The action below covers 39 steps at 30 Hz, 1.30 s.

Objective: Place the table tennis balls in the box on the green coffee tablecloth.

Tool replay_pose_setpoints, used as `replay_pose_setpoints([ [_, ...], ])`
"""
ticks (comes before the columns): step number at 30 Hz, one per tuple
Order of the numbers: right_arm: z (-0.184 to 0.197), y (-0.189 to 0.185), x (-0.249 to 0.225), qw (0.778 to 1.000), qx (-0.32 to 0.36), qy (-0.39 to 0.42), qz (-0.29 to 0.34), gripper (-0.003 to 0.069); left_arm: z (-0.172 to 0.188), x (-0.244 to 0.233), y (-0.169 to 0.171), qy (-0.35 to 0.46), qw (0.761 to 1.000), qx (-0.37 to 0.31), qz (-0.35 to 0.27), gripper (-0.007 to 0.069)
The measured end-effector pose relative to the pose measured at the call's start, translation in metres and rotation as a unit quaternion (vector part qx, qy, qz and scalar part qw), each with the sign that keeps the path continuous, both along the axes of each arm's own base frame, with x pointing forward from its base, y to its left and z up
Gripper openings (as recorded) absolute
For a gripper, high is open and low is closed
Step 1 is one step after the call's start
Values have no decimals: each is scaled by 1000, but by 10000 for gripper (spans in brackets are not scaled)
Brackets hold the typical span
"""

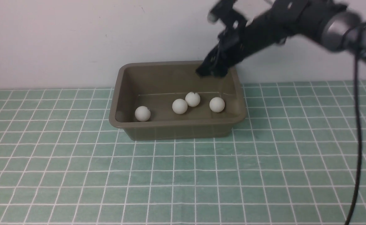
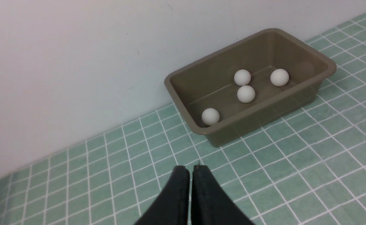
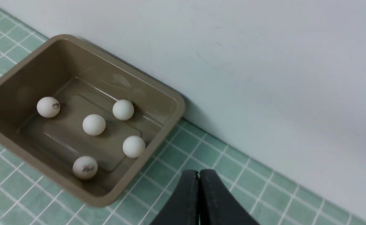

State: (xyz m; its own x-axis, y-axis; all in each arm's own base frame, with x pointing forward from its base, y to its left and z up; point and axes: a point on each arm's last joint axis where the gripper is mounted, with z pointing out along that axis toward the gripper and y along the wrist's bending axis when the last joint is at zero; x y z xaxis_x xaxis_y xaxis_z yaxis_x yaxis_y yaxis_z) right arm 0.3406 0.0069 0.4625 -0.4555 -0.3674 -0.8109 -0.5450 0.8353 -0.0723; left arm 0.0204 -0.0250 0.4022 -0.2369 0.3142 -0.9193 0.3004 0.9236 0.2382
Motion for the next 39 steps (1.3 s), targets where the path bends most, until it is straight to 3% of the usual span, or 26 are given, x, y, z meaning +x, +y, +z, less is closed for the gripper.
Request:
replay_pose_setpoints([
  [6, -12, -13, -78, 996, 27, -50, -70, -10, -48, 11, 1, 3, 997, -75, 24, -4],
  [11, -56, -3, -130, 992, 45, -79, -84, -10, -85, 24, 4, -78, 983, -158, 48, -4],
  [16, -111, -1, -161, 983, 82, -95, -131, -10, -119, 28, 8, -114, 962, -238, 72, -4],
  [23, -177, 3, -174, 983, 111, -44, -141, -10, -131, 32, 13, -137, 954, -252, 94, -4],
  [27, -183, 4, -174, 976, 142, -55, -153, -10, -136, 34, 14, -137, 954, -248, 100, -3],
  [34, -170, 2, -169, 935, 276, -78, -209, -10, -135, 34, 14, -140, 953, -249, 101, -3],
  [39, -169, 2, -169, 928, 292, -82, -217, -10, -135, 34, 14, -140, 953, -249, 101, -3],
])
